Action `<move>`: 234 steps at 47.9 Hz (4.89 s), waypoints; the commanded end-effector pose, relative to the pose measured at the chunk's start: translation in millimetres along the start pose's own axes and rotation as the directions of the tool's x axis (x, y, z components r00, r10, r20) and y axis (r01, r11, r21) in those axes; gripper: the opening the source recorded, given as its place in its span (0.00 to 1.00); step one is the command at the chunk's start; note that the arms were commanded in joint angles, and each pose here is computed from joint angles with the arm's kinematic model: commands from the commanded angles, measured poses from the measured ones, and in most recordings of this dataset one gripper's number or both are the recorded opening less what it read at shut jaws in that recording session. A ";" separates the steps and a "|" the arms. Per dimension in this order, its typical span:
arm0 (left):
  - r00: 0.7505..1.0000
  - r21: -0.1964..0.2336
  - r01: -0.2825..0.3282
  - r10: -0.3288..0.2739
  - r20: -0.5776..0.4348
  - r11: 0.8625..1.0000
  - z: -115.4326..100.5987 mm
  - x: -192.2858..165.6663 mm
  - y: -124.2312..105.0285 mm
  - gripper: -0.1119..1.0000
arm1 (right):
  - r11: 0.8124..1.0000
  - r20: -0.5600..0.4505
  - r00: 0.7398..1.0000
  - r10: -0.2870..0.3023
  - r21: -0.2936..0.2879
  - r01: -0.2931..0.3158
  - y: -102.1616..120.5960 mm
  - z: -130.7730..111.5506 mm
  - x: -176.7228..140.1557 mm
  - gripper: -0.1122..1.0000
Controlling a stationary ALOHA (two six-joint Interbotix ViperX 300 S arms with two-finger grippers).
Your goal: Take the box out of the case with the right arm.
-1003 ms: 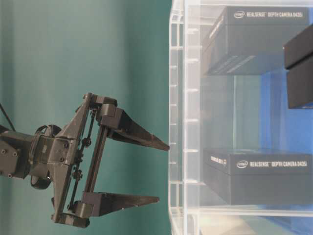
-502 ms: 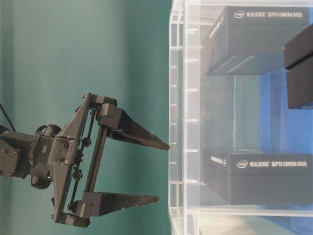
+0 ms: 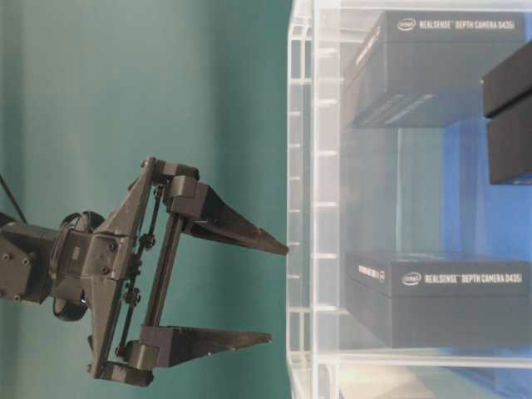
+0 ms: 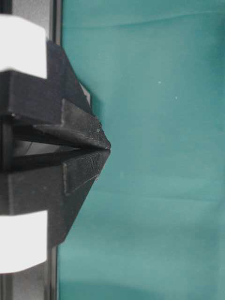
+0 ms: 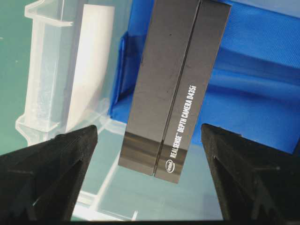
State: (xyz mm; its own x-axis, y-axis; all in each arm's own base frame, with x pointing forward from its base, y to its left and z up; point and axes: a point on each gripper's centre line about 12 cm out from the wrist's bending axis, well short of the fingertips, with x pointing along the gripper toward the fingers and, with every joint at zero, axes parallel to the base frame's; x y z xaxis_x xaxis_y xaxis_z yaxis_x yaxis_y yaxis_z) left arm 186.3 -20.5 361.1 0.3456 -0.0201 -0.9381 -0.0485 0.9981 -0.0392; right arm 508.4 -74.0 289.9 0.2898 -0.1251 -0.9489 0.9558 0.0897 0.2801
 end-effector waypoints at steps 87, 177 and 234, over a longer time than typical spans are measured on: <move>1.000 0.001 0.005 -0.005 0.030 1.000 4.2 -8.3 -1.0 0.10 | 0.999 0.002 1.000 -0.013 0.040 0.013 -14.7 20.3 72.9 0.93; 0.999 0.002 0.005 -0.006 0.033 1.000 3.8 -9.1 -0.9 0.10 | 0.992 -0.009 1.000 -0.027 0.125 0.028 -0.3 21.4 24.1 0.69; 0.999 0.002 0.006 -0.006 0.036 1.000 3.3 -9.9 -0.7 0.10 | 0.992 0.121 0.993 -0.009 0.128 -0.006 10.3 30.2 -84.9 0.69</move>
State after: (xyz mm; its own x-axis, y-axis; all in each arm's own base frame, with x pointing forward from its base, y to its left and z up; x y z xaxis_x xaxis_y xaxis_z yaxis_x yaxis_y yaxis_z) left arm 185.6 -20.5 361.7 0.3485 -0.0205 -0.9371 -0.0483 0.9980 -0.0398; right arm 510.9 -95.3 332.4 0.1923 -0.2263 -0.9549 0.9771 -0.0459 0.2076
